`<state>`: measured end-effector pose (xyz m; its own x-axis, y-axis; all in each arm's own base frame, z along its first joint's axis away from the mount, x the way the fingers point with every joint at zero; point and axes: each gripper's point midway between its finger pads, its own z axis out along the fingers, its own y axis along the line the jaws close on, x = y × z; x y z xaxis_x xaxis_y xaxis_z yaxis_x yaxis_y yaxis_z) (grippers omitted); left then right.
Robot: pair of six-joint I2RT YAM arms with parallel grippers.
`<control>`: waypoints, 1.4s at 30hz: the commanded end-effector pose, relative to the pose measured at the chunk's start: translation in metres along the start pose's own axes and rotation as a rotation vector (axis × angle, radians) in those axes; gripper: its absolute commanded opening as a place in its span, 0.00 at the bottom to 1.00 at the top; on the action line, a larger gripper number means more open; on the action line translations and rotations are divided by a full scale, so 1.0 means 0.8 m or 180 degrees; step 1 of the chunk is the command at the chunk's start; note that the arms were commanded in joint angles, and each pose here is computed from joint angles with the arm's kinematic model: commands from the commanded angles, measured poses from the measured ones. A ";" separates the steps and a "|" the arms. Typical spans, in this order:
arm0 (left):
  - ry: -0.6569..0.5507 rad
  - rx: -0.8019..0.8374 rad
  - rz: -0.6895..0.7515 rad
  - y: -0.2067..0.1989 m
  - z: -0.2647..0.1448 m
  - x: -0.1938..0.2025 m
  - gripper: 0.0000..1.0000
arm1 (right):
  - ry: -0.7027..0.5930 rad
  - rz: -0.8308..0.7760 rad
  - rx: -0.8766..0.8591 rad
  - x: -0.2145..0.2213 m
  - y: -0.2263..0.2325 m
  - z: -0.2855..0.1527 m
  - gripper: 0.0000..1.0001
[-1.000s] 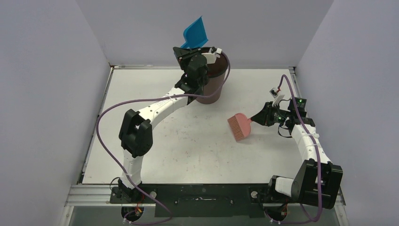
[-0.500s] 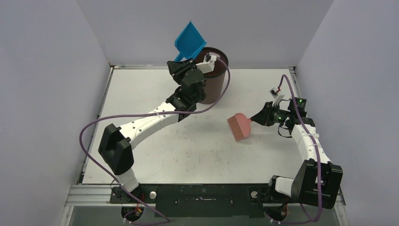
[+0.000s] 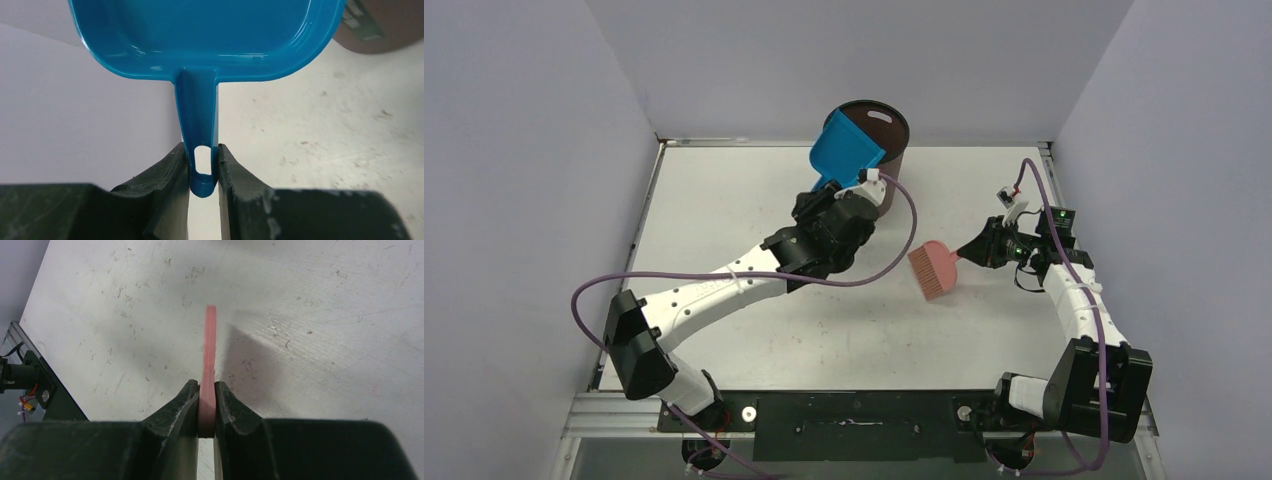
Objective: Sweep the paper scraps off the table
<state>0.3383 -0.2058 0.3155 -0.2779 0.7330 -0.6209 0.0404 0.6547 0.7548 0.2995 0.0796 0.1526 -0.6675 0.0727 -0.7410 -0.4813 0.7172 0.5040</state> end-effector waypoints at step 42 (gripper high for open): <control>0.1445 0.3029 -0.1386 -0.353 -0.112 0.150 0.27 | 0.1020 -0.2975 0.1375 0.005 0.002 0.012 0.11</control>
<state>0.1964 -0.2957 0.0338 -0.7632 0.4543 -0.4595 0.5243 0.8510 -0.0296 0.3014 0.0819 0.1370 -0.3133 -0.7689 -0.5574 -0.7097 0.5796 -0.4006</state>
